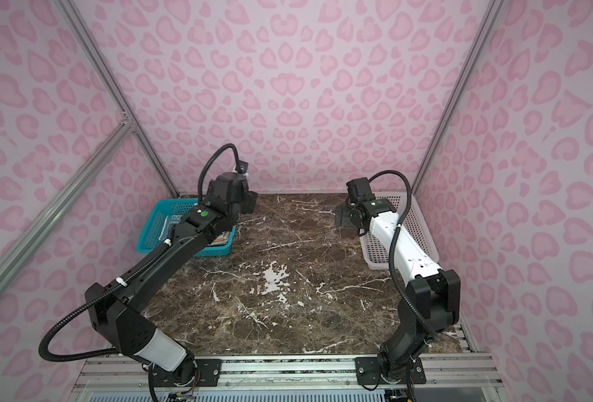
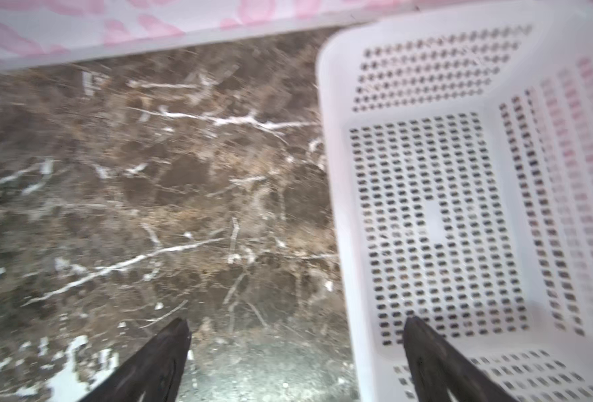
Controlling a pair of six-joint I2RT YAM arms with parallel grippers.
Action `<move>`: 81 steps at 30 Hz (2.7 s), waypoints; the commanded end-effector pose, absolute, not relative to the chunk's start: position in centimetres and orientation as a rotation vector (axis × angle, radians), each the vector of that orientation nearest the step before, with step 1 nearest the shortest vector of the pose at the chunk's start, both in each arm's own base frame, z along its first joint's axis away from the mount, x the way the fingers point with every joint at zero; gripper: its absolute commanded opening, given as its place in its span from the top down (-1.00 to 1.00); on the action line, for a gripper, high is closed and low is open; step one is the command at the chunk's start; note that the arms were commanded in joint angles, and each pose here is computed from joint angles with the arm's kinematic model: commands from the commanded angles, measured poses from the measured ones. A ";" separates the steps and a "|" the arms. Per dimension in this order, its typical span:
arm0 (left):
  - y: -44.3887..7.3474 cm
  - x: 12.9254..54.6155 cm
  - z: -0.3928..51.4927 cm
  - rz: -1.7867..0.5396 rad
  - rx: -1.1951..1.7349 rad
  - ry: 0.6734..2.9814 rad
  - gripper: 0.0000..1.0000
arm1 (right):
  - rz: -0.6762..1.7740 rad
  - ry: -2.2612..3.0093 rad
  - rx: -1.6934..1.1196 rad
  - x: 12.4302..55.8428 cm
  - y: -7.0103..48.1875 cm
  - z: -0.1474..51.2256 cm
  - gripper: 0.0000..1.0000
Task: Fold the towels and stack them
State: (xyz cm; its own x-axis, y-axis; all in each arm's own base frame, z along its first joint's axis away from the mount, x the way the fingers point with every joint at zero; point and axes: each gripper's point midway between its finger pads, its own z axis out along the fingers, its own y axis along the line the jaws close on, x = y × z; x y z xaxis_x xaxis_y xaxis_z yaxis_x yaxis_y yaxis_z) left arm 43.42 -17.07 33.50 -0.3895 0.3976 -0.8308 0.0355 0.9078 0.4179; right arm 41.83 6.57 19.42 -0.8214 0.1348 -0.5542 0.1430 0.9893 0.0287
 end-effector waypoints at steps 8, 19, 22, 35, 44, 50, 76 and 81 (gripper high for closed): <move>-28.9 38.2 28.5 0.265 0.459 1.890 -0.95 | -0.036 2.784 0.270 39.5 3.8 9.6 -0.51; -32.6 36.9 25.5 0.204 0.484 1.932 -0.95 | -0.102 2.801 0.242 39.6 3.9 8.3 0.56; -31.9 36.8 25.9 0.229 0.461 1.923 -0.95 | -0.070 2.783 0.201 39.9 6.2 9.0 0.76; -20.9 34.8 23.2 0.035 0.165 2.084 -0.95 | 0.236 2.657 0.123 43.0 24.1 14.9 1.00; -14.4 32.9 21.7 0.054 0.042 2.120 -0.95 | 0.278 2.692 0.134 44.0 33.4 12.1 1.00; -13.4 32.2 20.7 0.066 0.030 2.139 -0.95 | 0.332 2.724 0.170 44.6 34.9 9.5 0.80; 4.9 34.6 18.6 0.474 -0.458 1.860 -0.95 | -0.128 2.069 0.528 41.9 1.4 24.7 -0.97; 6.0 34.9 15.6 0.455 -0.483 1.816 -0.95 | -0.403 1.892 0.539 38.6 -4.7 22.7 -0.97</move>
